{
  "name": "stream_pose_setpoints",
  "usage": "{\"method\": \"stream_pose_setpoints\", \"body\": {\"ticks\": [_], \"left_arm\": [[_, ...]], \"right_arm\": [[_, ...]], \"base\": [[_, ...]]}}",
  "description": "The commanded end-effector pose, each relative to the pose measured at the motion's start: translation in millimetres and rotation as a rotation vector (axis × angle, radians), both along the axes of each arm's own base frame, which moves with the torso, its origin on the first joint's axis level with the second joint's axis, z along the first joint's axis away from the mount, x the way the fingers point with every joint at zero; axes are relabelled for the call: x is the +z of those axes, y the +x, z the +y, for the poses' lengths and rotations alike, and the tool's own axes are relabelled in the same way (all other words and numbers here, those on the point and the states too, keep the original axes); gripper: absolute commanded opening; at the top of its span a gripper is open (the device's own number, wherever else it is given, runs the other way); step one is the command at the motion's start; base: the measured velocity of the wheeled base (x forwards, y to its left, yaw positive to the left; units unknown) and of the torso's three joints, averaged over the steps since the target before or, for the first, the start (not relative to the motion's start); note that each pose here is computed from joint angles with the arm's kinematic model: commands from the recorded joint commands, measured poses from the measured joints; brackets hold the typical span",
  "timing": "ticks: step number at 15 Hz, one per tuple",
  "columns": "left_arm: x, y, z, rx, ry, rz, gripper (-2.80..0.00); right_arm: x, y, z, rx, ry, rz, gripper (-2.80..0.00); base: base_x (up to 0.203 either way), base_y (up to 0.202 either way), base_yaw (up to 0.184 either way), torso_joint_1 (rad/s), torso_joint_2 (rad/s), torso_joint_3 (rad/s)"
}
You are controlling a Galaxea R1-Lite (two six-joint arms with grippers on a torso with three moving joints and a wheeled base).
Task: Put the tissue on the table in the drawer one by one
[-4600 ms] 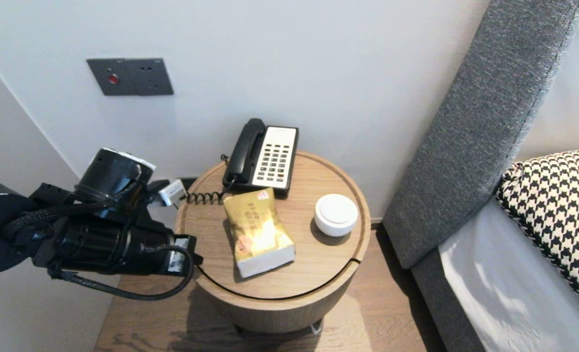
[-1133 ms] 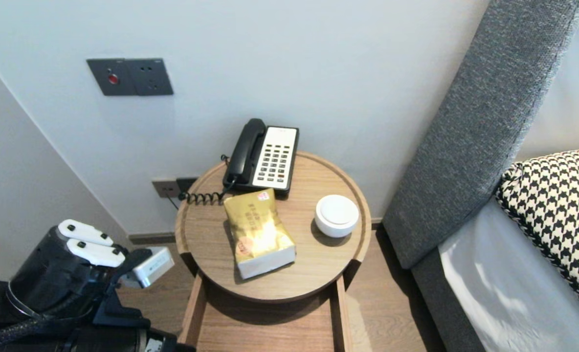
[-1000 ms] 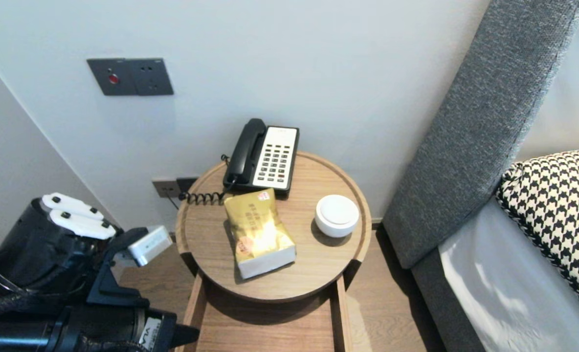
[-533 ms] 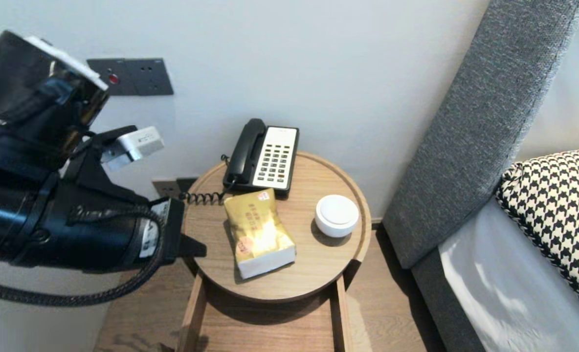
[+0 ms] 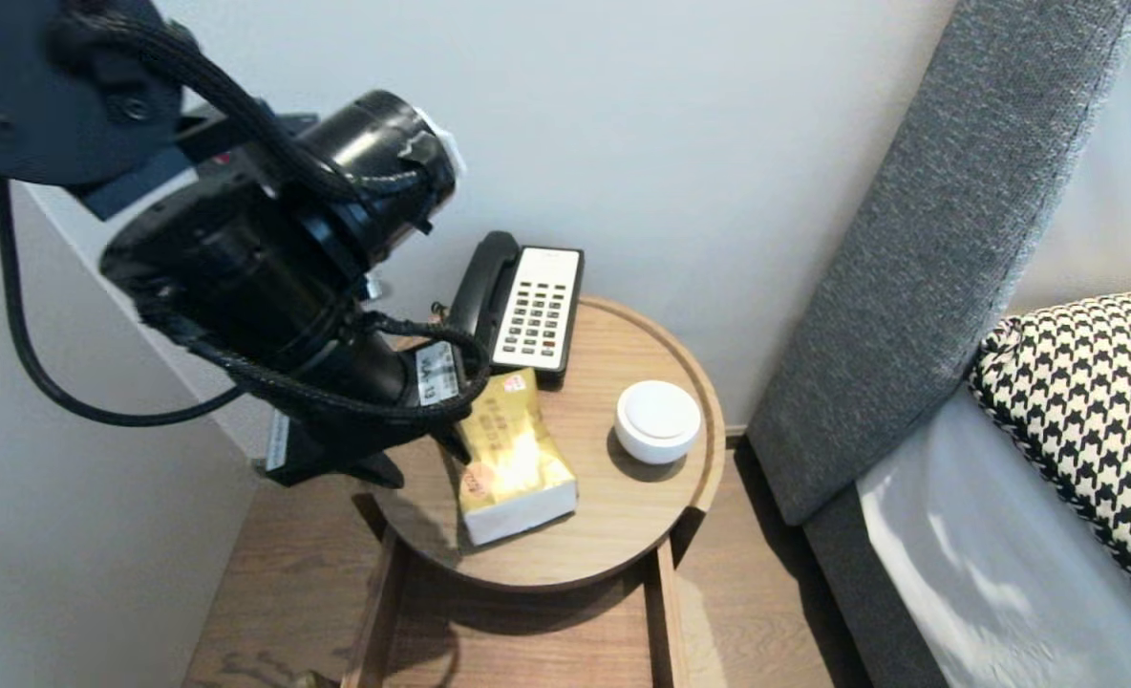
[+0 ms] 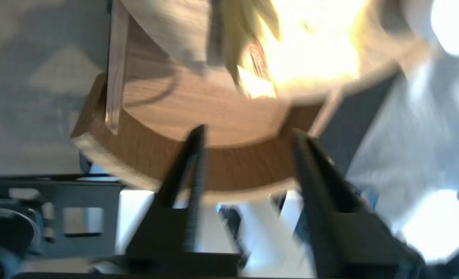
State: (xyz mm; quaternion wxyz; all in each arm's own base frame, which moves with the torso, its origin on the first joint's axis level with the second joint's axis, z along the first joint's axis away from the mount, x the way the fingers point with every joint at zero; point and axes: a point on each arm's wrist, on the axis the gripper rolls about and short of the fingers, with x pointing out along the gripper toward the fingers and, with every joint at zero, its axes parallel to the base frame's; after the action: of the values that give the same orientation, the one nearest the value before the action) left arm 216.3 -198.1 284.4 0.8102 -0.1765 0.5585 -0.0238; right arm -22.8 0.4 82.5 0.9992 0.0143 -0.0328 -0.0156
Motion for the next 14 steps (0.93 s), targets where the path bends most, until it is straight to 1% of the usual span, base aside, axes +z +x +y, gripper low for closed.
{"method": "stream_pose_setpoints", "body": {"ticks": [1, 2, 3, 4, 6, 8, 9, 10, 12, 13, 14], "left_arm": [[-24, 20, -17, 0.041, 0.076, 0.024, 0.00], [-27, 24, -20, 0.058, 0.096, -0.003, 0.00], [-28, 28, -23, 0.075, 0.101, -0.041, 0.00], [-26, 31, -25, 0.091, 0.082, -0.086, 0.00], [-22, 31, -31, 0.092, 0.040, -0.132, 0.00], [-23, 34, -36, 0.094, 0.021, -0.150, 0.00], [-28, 37, -39, 0.098, 0.026, -0.146, 0.00], [-35, 41, -43, 0.111, 0.048, -0.143, 0.00], [-49, 51, -49, 0.178, 0.122, -0.179, 0.00], [-53, 53, -51, 0.202, 0.138, -0.196, 0.00], [-53, 53, -52, 0.201, 0.139, -0.198, 0.00]], "right_arm": [[-7, 2, 0, 0.000, 0.001, 0.027, -2.80], [-7, 2, 0, 0.000, 0.001, 0.027, -2.80], [-7, 2, 0, 0.000, 0.001, 0.027, -2.80], [-7, 2, 0, 0.000, 0.001, 0.027, -2.80], [-7, 2, 0, 0.000, 0.001, 0.027, -2.80], [-7, 2, 0, 0.000, 0.001, 0.027, -2.80], [-7, 2, 0, 0.000, 0.001, 0.027, -2.80], [-7, 2, 0, 0.000, 0.001, 0.027, -2.80], [-7, 2, 0, 0.000, 0.001, 0.027, -2.80], [-7, 2, 0, 0.000, 0.001, 0.027, -2.80], [-7, 2, 0, 0.000, 0.001, 0.027, -2.80]], "base": [[0.000, 0.000, 0.000, 0.000, 0.00, 0.000], [0.000, 0.000, 0.000, 0.000, 0.00, 0.000], [0.000, 0.000, 0.000, 0.000, 0.00, 0.000], [0.000, 0.000, 0.000, 0.000, 0.00, 0.000], [0.000, 0.000, 0.000, 0.000, 0.00, 0.000], [0.000, 0.000, 0.000, 0.000, 0.00, 0.000], [0.000, 0.000, 0.000, 0.000, 0.00, 0.000], [0.000, 0.000, 0.000, 0.000, 0.00, 0.000], [0.000, 0.000, 0.000, 0.000, 0.00, 0.000], [0.000, 0.000, 0.000, 0.000, 0.00, 0.000], [0.000, 0.000, 0.000, 0.000, 0.00, 0.000]]}}
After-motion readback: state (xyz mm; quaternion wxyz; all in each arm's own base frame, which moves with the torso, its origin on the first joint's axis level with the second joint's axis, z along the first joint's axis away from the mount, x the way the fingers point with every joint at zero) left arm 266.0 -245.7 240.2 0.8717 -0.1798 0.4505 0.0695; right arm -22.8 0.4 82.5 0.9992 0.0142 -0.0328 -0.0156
